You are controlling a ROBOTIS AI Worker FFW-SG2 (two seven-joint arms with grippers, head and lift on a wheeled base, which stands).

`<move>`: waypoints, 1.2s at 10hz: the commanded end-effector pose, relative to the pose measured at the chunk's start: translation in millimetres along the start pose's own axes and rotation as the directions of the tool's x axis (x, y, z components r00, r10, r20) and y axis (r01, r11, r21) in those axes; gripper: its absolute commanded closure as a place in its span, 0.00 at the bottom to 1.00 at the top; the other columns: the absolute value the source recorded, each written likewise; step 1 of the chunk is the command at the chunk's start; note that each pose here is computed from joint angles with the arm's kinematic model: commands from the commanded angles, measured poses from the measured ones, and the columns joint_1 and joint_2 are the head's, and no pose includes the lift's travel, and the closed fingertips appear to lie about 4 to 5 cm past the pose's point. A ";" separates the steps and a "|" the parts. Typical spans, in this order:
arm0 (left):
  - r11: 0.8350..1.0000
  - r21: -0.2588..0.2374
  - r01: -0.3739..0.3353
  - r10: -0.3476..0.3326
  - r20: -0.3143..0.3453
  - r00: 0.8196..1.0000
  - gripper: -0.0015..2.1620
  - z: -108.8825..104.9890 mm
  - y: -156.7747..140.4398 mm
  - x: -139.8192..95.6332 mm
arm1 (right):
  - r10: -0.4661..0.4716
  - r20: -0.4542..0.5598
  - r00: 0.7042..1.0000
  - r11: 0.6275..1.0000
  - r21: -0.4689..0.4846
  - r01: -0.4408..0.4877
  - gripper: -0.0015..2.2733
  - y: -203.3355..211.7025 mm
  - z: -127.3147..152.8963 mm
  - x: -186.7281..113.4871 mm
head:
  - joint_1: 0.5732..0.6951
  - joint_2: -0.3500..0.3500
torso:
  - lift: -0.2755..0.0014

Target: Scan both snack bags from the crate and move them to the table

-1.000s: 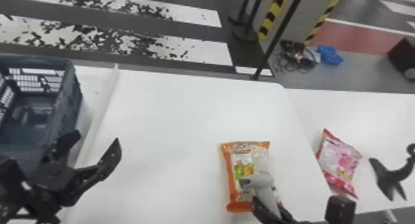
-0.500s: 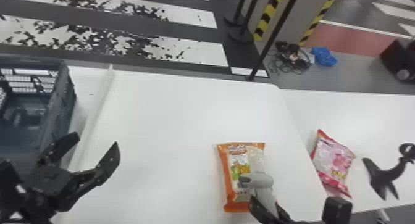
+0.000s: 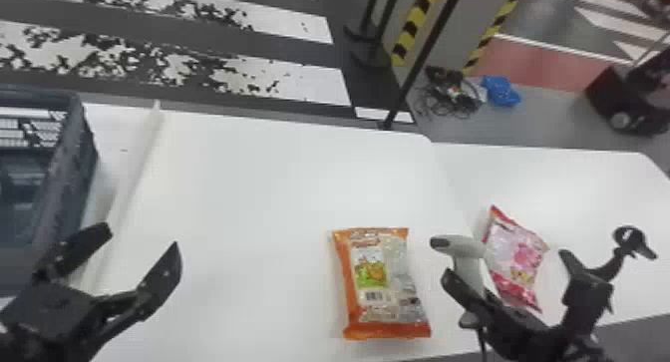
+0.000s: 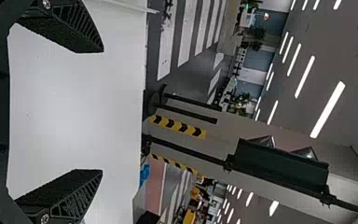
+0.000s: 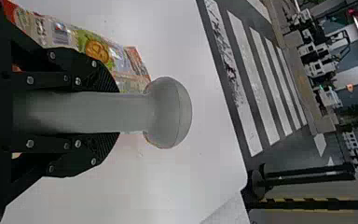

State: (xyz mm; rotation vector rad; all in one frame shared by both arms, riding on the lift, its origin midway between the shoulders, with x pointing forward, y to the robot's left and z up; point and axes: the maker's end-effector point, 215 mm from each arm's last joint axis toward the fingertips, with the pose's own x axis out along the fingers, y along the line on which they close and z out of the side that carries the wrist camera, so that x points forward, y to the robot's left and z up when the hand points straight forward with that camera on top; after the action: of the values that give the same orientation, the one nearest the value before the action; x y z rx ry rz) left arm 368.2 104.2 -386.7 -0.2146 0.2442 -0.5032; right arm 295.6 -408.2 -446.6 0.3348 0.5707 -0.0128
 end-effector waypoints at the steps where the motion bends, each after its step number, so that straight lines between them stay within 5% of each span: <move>1: 1.000 -0.014 -0.006 0.005 -0.030 1.000 0.03 -6.9 -9.5 0.8 | -0.043 0.013 0.999 0.998 0.051 0.043 0.99 -40.6 5.1 20.8 | 1.00 0.00 | 0.68; 5: 0.999 -0.030 0.031 -0.034 -0.116 0.993 0.03 -19.7 -34.3 12.1 | -0.058 0.053 0.997 0.998 -0.019 0.059 0.99 -123.6 13.4 63.4 | 1.00 0.00 | 0.68; 11: 1.000 -0.002 0.029 -0.029 -0.133 0.991 0.03 -24.6 -47.3 11.6 | 0.022 0.046 0.999 0.994 -0.109 -0.016 0.99 -112.9 -4.6 96.2 | 1.00 0.00 | 0.68; 12: 1.000 -0.003 0.029 -0.029 -0.137 0.990 0.03 -25.2 -47.5 12.4 | 0.021 0.039 0.999 0.992 -0.123 -0.016 0.91 -114.6 -6.7 98.7 | 1.00 0.00 | 0.68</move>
State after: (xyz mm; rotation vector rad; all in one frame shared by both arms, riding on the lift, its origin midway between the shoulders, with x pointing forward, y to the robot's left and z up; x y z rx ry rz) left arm 350.2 54.7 -400.1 -0.1850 0.3736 -0.5461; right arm 363.8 -506.0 -536.8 0.2255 0.5200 0.0320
